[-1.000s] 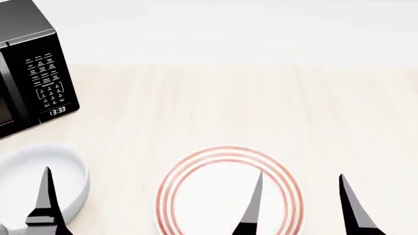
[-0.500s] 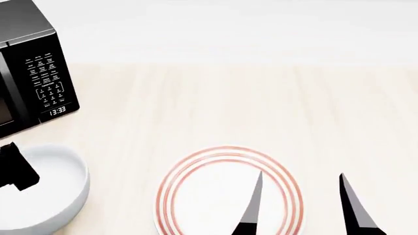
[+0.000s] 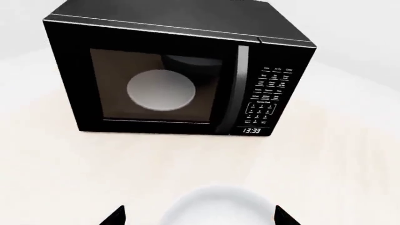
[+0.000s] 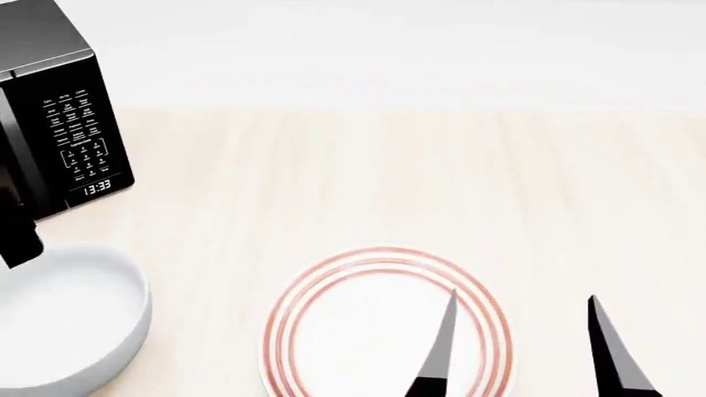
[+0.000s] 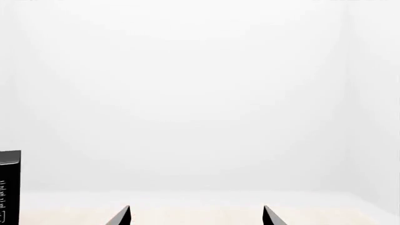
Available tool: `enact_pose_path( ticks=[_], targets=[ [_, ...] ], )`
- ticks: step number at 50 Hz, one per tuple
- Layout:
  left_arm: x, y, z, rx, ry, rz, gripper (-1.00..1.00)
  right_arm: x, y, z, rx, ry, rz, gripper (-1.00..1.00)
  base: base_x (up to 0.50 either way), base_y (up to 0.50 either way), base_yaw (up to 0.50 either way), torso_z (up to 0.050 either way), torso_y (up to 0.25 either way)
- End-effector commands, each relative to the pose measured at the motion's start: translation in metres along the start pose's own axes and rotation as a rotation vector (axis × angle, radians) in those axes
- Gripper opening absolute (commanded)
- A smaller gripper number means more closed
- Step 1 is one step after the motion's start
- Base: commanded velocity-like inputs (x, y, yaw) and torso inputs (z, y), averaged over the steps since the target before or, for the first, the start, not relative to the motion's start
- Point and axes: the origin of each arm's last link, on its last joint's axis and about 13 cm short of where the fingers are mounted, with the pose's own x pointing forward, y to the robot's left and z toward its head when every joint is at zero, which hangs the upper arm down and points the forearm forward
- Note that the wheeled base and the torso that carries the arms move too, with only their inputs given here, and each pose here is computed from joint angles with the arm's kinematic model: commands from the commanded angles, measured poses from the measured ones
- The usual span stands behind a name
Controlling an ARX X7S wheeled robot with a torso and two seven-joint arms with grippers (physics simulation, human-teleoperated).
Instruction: Pick up the white bowl and put it on the plate.
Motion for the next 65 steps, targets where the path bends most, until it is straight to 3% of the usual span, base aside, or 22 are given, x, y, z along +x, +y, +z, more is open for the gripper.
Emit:
enact_pose_path(
  ticks=[1, 17, 34, 56, 65],
  targets=[
    [0.013, -0.012, 0.005, 0.067, 0.013, -0.011, 1.00, 0.000, -0.003, 0.003, 0.001, -0.018, -0.009, 1.00, 0.00, 0.00, 0.00, 0.000, 0.000],
    [0.027, -0.015, -0.010, 0.141, 0.083, -0.075, 1.00, 0.000, -0.003, 0.005, 0.000, -0.021, -0.008, 1.00, 0.00, 0.00, 0.00, 0.000, 0.000],
    [0.041, -0.008, -0.027, 0.092, 0.150, -0.072, 1.00, 0.001, -0.002, 0.004, -0.004, -0.018, -0.005, 1.00, 0.00, 0.00, 0.00, 0.000, 0.000],
    [0.048, 0.005, -0.028, 0.053, 0.171, -0.035, 1.00, 0.001, -0.002, 0.004, -0.007, -0.020, -0.006, 1.00, 0.00, 0.00, 0.00, 0.000, 0.000],
    [0.052, 0.009, -0.032, 0.086, 0.174, -0.028, 1.00, 0.000, -0.002, 0.008, -0.020, -0.032, 0.000, 1.00, 0.00, 0.00, 0.00, 0.000, 0.000]
  ],
)
